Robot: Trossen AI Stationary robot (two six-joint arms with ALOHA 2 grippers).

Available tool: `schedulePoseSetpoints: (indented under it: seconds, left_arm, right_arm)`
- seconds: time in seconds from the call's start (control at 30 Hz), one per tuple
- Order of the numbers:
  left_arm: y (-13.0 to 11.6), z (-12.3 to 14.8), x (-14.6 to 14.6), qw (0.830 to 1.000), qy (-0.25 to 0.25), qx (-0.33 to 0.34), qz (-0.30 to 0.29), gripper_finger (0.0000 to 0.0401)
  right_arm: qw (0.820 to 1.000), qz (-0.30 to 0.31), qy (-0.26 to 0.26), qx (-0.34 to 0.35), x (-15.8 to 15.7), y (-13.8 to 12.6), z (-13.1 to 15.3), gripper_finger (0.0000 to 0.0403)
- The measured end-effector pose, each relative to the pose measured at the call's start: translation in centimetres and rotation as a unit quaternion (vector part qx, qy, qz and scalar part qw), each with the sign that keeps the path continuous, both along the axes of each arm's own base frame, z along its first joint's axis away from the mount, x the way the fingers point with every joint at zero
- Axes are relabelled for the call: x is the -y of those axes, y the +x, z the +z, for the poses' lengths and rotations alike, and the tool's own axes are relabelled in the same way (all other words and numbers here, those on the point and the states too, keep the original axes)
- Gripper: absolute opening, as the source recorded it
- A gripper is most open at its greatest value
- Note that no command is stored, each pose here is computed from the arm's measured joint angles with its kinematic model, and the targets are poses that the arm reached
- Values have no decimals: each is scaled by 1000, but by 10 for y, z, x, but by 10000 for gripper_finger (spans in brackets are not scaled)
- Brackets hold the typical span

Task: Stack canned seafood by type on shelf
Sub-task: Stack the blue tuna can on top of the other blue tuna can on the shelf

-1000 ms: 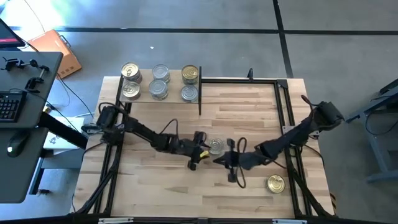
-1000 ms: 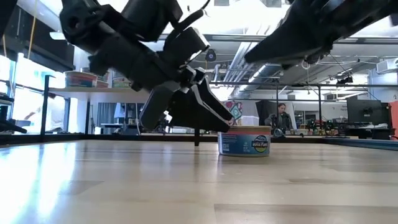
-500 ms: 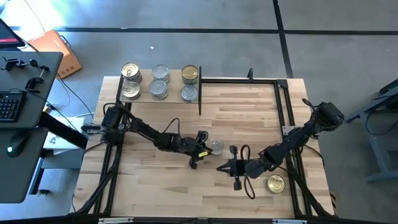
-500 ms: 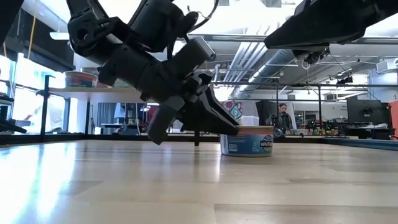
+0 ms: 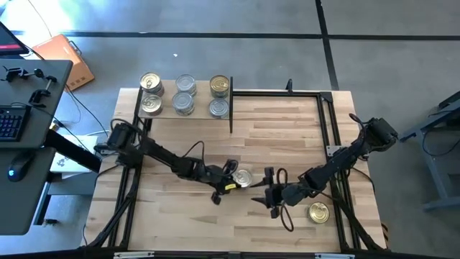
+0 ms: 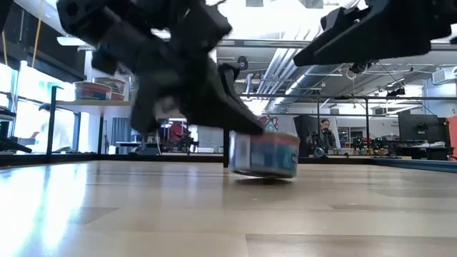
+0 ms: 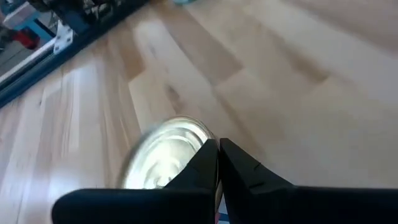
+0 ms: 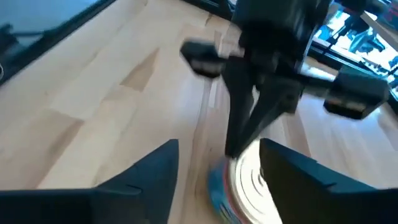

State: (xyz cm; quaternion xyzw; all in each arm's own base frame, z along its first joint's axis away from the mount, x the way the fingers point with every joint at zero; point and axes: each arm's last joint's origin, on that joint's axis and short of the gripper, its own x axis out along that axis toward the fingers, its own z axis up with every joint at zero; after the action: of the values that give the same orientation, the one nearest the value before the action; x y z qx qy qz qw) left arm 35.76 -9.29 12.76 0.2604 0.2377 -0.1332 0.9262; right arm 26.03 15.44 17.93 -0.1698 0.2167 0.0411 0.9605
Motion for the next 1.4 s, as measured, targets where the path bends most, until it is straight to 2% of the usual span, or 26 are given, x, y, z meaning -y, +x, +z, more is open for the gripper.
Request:
schedulePoseSetpoints:
  seconds: [0.13,0.27,0.43,0.53,0.77,0.97,1.2,1.4]
  left_arm:
    - [-6,13,2,1000,-17,-9,-2,1]
    - [-8,24,2,1000,-29,-4,-3,0]
    - [-11,23,2,998,-56,-7,-14,0]
    - [-16,17,-1,997,-72,1,-5,0]
    - [-32,4,-12,991,-129,46,11,0]
    - [-43,-1,-22,983,-167,77,13,0]
    - [-46,-3,-26,982,-173,78,14,0]
    - [-46,-4,-25,982,-172,76,14,0]
  right_arm:
    - [999,18,-36,-11,0,0,-5,238]
    - [995,36,-90,-33,-3,4,-22,248]
    - [983,-2,-181,-36,-2,10,-43,249]
    - [977,-27,-211,-34,-2,13,-52,249]
    - [979,-39,-194,-44,2,21,-72,249]
    - [974,-30,-223,-38,6,36,-78,249]
    - [976,-40,-212,-32,12,66,-72,249]
    - [978,-64,-191,-58,16,72,-73,242]
